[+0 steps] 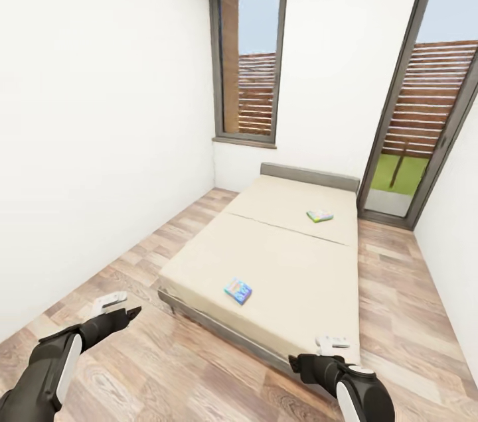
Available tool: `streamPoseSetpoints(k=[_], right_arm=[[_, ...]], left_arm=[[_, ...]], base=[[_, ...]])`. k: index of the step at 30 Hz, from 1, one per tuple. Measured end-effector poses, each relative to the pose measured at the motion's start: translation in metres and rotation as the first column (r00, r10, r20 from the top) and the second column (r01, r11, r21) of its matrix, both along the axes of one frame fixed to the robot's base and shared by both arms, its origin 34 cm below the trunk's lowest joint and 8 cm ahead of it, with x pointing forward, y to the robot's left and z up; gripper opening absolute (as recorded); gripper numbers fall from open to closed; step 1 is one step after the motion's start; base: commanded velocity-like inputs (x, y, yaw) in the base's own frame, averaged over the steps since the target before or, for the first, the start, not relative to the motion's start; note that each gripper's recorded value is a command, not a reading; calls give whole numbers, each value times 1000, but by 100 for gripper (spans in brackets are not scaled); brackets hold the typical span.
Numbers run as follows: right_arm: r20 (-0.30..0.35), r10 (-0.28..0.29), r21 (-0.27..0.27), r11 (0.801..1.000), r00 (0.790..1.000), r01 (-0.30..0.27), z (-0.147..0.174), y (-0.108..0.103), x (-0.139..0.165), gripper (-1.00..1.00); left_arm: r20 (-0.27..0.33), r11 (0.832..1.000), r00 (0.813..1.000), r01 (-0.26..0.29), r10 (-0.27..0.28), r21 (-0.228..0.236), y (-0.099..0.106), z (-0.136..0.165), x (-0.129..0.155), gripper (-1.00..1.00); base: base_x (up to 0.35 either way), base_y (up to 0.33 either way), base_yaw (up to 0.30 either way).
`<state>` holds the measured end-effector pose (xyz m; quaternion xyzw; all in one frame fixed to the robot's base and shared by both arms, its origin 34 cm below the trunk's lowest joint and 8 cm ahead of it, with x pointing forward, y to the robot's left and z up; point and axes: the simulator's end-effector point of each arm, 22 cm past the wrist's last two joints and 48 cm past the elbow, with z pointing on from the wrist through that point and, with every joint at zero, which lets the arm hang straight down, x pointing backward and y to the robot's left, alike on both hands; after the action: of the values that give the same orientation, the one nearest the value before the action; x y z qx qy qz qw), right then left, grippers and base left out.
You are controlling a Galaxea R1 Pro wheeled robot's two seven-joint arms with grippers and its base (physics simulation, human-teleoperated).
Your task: Put all the toys in the child's room - the three board games (two on the bed and one on the table), the two jigsaw puzzles on the table, and the tennis ball on the table - inside the toy box on the table in the child's room.
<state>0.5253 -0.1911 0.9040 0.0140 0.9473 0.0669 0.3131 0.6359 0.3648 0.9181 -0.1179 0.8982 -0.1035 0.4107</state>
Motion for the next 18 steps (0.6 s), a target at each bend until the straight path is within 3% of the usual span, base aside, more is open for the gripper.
streamPoseSetpoints(k=[18], right_arm=[[-4, 0, -1, 1000, 1000, 0, -2, 0, 0, 100]], left_arm=[[0, 1000, 1000, 0, 0, 1, 0, 0, 0, 100]], base=[[0, 0, 292]])
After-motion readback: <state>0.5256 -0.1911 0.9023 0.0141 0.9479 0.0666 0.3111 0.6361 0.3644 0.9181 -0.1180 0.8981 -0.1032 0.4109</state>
